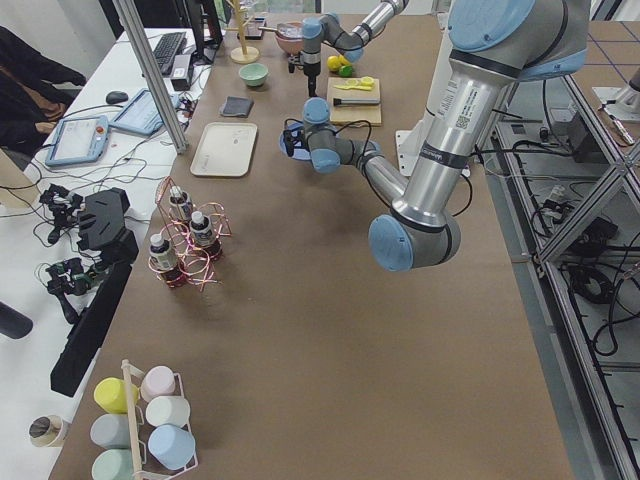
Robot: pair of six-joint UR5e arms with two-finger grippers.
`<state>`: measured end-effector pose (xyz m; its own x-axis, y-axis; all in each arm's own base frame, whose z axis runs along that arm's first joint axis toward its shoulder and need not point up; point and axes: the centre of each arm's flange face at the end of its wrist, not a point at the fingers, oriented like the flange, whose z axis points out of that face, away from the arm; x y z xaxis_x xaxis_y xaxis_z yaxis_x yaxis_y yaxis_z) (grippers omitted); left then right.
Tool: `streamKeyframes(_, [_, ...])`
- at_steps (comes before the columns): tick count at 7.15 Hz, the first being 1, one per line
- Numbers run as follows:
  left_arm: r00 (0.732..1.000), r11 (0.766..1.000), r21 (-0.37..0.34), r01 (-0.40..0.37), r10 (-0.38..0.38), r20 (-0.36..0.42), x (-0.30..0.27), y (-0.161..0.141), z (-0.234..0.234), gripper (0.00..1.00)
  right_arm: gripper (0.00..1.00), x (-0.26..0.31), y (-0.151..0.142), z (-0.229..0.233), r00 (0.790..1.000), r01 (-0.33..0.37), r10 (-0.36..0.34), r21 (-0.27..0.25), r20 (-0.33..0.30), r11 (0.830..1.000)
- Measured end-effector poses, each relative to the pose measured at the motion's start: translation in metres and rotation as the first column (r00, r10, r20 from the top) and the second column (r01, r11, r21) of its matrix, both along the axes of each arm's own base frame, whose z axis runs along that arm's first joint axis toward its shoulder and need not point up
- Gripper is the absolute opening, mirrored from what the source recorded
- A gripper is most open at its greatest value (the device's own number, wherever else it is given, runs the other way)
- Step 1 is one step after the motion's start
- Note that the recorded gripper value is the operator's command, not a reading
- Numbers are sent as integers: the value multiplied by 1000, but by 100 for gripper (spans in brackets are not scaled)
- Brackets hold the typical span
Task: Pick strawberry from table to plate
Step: 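Release the plate with the left gripper while the right grasps the strawberry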
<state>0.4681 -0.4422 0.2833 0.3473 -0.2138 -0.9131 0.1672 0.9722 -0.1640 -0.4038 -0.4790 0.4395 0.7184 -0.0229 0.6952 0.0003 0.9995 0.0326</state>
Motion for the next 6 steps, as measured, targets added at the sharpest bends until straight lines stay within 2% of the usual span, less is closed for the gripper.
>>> streamKeyframes(4, [999,999,34,5,-7,42,44,40,13,0,97,-1,2,3,1000,2,-2,-4,-4,1000])
streamKeyframes(5, [999,999,41,3,-5,50,53,50,15,90,96,-1,2,4,1000,2,-2,-5,-5,1000])
streamKeyframes(6, [999,999,42,1,-4,54,57,55,17,98,76,-1,2,5,1000,2,-3,-6,-7,1000])
